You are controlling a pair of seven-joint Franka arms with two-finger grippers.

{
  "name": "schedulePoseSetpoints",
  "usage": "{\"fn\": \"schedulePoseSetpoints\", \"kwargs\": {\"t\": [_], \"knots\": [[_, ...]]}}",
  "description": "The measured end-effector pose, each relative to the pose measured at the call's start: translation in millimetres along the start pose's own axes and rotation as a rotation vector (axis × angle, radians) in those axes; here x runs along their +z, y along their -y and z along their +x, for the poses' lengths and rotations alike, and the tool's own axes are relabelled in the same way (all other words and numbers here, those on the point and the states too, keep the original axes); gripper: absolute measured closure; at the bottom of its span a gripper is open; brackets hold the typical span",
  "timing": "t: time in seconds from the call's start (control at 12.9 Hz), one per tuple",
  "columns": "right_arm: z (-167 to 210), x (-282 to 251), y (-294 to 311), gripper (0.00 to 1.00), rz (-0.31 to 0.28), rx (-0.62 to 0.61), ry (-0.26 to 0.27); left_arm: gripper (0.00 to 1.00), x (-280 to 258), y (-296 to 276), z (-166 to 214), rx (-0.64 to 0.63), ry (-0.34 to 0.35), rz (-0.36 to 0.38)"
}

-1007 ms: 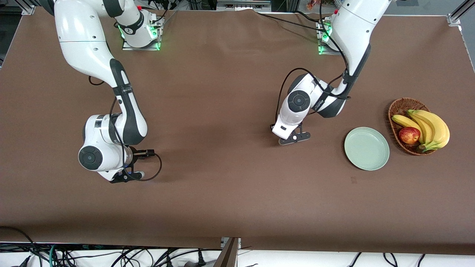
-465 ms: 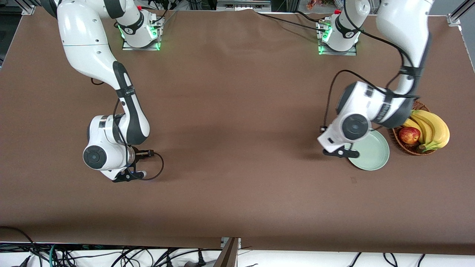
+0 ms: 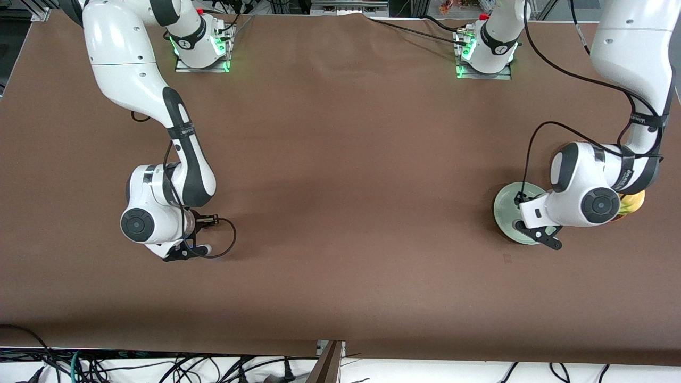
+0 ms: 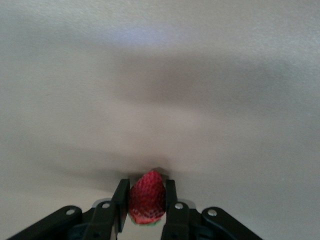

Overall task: Collect all strawberries into plate
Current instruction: 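Place the strawberry on the plate while the right gripper grasps another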

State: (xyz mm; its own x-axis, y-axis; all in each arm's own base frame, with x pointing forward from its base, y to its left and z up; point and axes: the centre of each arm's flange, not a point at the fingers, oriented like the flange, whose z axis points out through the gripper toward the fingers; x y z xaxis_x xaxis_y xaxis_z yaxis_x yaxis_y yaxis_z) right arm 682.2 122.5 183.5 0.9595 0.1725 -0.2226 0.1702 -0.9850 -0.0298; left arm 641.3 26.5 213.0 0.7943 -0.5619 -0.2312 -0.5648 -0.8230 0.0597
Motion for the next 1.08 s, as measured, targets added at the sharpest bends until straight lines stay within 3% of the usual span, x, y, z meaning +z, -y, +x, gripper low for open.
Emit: {"fn": "schedulePoseSetpoints", "kwargs": {"t": [0.23, 0.31, 0.46, 0.77, 1.08], "knots": [[0.5, -8.3, 56.5, 0.67, 0.07, 0.045, -0.001, 0.68, 32.4, 10.4, 0.8, 0.078, -0.016, -0.016], [-1.6, -9.4, 86.8, 0.67, 0.093, 0.09, 0.002, 0.61, 33.2, 9.2, 1.8, 0.085, -0.016, -0.017], [-7.0, -12.5, 155.6, 0.67, 0.125, 0.18, -0.02, 0.41, 31.7, 8.6, 2.8, 0.089, -0.018, -0.017], [-29.6, -18.6, 291.6, 0.67, 0.232, 0.363, -0.136, 0.0, 16.1, 16.8, -4.9, 0.071, -0.009, -0.022], [-70.3, 8.2, 420.3, 0.67, 0.389, 0.506, -0.281, 0.0, -25.0, 8.9, -10.7, -0.028, -0.048, -0.109]]}}
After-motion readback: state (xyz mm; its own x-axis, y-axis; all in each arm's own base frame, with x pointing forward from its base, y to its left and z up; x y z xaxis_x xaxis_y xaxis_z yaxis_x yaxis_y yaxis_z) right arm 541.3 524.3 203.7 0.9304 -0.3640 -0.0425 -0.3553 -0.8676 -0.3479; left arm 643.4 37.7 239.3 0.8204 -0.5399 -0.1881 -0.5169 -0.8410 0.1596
